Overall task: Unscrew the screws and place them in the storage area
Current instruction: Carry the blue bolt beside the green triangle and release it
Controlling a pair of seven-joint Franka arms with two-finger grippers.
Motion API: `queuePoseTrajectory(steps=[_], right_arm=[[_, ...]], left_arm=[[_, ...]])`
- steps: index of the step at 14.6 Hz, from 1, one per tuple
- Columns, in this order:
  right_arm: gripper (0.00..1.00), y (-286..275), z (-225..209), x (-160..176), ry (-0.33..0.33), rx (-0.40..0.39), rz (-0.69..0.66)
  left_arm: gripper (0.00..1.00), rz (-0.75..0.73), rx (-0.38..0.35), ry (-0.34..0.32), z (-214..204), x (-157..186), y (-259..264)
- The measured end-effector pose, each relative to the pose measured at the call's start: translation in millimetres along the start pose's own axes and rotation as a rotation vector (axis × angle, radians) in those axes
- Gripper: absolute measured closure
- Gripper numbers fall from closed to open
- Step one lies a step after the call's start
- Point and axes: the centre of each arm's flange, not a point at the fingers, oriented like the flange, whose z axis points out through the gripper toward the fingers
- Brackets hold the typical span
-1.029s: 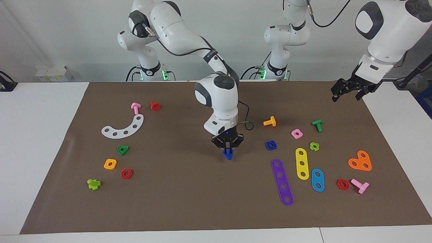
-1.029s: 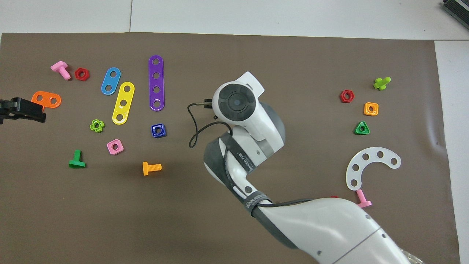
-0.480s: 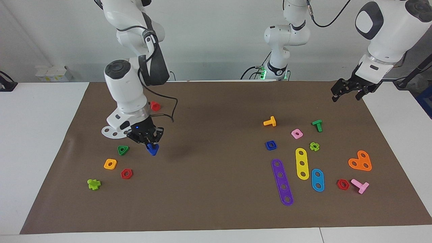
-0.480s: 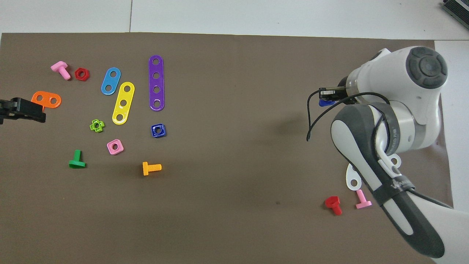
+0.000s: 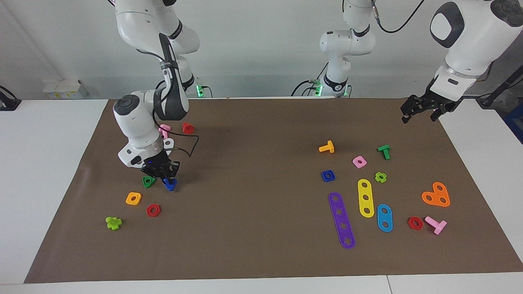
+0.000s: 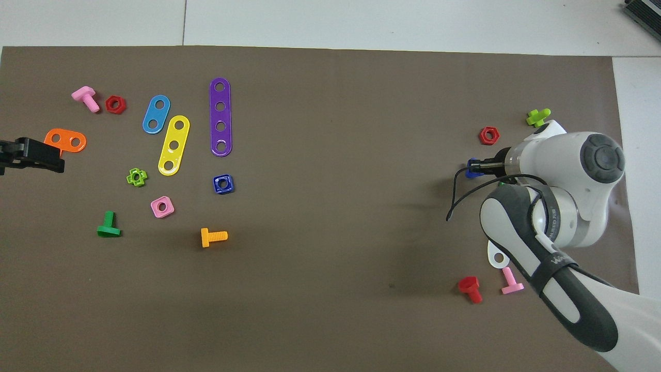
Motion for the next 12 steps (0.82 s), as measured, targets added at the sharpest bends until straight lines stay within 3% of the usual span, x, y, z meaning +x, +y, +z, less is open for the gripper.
queuePoseTrajectory(steps=[6, 7, 12], right_arm=[[0.81, 9.4, 12.0, -11.5, -0.018, -0.005, -0.026], [0.76, 10.6, 12.7, -12.2, -0.019, -0.005, -0.028], [0.22, 13.6, -22.2, 8.1, 0.016, -0.002, -0.018]], left_arm=[[0.00, 0.000, 0.000, 0.000, 0.0, 0.0, 0.0], [0.00, 0.000, 0.000, 0.000, 0.0, 0.0, 0.0], [0.00, 0.000, 0.000, 0.000, 0.0, 0.0, 0.0]])
